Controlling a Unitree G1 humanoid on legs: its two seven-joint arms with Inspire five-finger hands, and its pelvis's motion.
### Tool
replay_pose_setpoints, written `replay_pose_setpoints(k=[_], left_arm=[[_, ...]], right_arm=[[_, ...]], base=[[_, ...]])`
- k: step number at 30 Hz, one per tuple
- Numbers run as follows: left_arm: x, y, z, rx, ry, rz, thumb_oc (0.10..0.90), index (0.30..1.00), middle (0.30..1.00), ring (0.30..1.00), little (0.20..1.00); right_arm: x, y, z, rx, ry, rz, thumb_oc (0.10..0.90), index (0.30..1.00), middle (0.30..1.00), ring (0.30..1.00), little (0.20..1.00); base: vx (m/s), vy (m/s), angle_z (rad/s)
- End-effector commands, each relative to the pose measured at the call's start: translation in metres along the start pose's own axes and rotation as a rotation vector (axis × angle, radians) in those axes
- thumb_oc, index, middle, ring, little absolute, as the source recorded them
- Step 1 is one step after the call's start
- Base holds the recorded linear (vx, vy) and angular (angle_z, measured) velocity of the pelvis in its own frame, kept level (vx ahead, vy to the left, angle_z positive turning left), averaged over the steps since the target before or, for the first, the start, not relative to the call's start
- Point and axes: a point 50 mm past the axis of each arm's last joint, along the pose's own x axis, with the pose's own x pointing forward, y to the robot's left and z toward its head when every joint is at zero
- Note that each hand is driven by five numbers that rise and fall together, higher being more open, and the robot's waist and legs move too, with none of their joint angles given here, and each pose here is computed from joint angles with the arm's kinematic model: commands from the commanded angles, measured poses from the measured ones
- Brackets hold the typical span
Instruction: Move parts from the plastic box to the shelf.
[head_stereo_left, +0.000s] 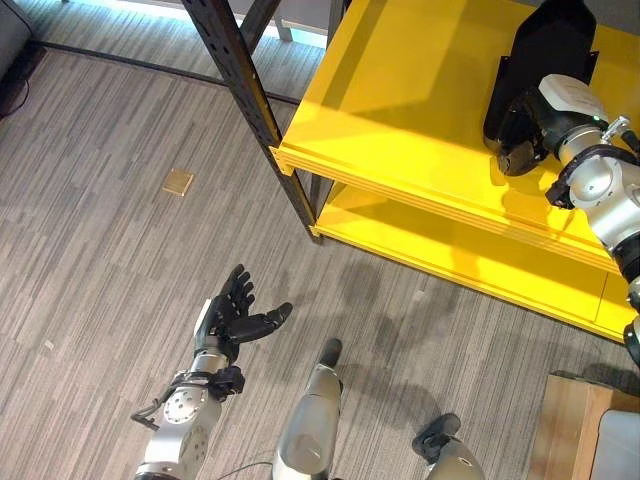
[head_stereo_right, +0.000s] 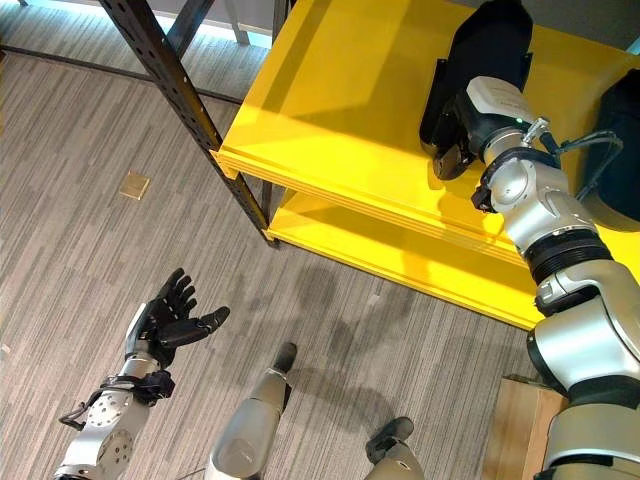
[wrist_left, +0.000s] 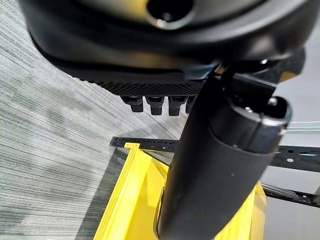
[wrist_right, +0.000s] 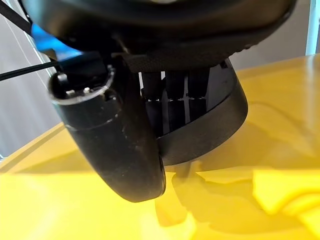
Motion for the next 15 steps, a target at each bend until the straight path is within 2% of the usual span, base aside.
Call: replay_pose_setpoints(k=[1, 6, 7, 8, 9, 10, 15], left_arm=[[0.005, -0.001, 0.046, 0.044, -0.215, -0.068, 0.9, 1.0, 1.0, 1.0, 1.0], [0.005, -0.001, 0.047, 0.045, -0.219, -0.069, 0.9, 1.0, 1.0, 1.0, 1.0], [0.005, -0.002, 0.047, 0.044, -0.218, -0.07, 0.9, 1.0, 1.0, 1.0, 1.0], [0.005, -0.002, 0.047, 0.043, -0.218, -0.071, 0.9, 1.0, 1.0, 1.0, 1.0], [0.005, -0.002, 0.047, 0.043, -0.218, -0.069, 0.9, 1.0, 1.0, 1.0, 1.0], [0.005, -0.002, 0.047, 0.044, -0.22, -0.07, 0.9, 1.0, 1.0, 1.0, 1.0], [0.005, -0.002, 0.047, 0.041, -0.22, -0.065, 0.9, 1.0, 1.0, 1.0, 1.0]], right_arm=[[0.008, -0.093, 0.041, 0.041, -0.126, -0.351, 0.4, 0.3, 0.3, 0.3, 0.3], [0.009, -0.093, 0.032, 0.046, -0.079, -0.356, 0.4, 0.3, 0.3, 0.3, 0.3], [0.009, -0.093, 0.031, 0.057, -0.077, -0.358, 0.571, 0.539, 0.539, 0.539, 0.539], [0.009, -0.092, 0.03, 0.065, -0.074, -0.36, 0.612, 0.596, 0.596, 0.596, 0.596], [0.009, -0.092, 0.03, 0.071, -0.07, -0.361, 0.718, 0.745, 0.745, 0.745, 0.745], [0.009, -0.092, 0.029, 0.074, -0.063, -0.362, 0.9, 1.0, 1.0, 1.0, 1.0], [0.01, -0.088, 0.028, 0.094, -0.052, -0.355, 0.9, 1.0, 1.0, 1.0, 1.0]], base=[[0.01, 0.002, 0.09], [0.0, 0.0, 0.01], [0.0, 0.0, 0.0], [0.0, 0.0, 0.0], [0.0, 0.0, 0.0], [0.0, 0.0, 0.0], [0.0, 0.0, 0.0]])
